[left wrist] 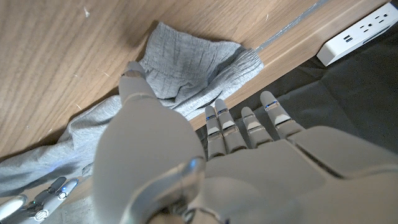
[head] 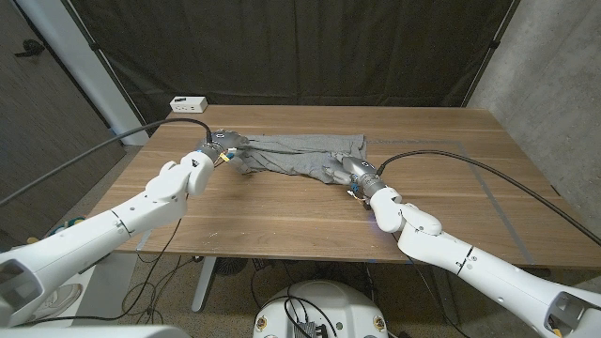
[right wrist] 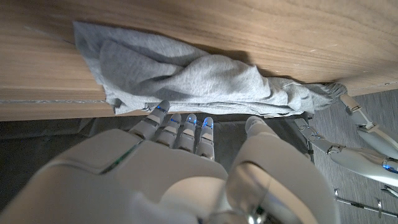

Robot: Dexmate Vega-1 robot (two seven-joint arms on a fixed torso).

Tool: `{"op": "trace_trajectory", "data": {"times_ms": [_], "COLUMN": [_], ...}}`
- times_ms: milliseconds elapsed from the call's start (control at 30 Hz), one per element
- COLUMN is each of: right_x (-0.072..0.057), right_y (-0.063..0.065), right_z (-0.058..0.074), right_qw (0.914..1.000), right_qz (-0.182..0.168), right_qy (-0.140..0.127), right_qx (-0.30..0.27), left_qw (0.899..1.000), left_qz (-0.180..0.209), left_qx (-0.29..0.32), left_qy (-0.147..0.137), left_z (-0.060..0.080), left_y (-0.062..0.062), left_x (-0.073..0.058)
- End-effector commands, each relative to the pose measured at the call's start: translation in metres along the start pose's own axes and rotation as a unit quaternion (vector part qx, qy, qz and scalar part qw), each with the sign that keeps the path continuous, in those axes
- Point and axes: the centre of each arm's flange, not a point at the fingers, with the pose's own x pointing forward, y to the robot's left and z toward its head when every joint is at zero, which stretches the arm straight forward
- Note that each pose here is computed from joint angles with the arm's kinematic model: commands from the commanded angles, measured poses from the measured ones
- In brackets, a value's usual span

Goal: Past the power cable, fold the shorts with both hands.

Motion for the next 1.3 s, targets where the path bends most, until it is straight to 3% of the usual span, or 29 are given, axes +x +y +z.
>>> {"op": "trace_trajectory", "data": {"times_ms": [33,433,900,1300], "right_x": [0.003,0.006,0.012,0.014], "right_y": [0.007,0.011,0.011,0.014], "right_z": [-0.001,-0.002,-0.003,-0.003], "right_qw": [0.9999,0.9995,0.9992,0.9987], "right_qz": [0.015,0.03,0.038,0.051], "right_qy": [0.003,0.002,-0.004,-0.003], "right_qx": [-0.002,0.004,0.008,0.007], "left_qw": [0.999,0.999,0.999,0.998], "left_qz": [-0.003,-0.002,0.014,0.028], "left_qx": [0.035,0.038,0.042,0.059], "left_qy": [0.01,0.009,-0.009,-0.007], "left_z": [0.007,0.01,0.025,0.026], "left_y": [-0.003,-0.01,-0.026,-0.026], "left_x": [0.006,0.014,0.022,0.023]}}
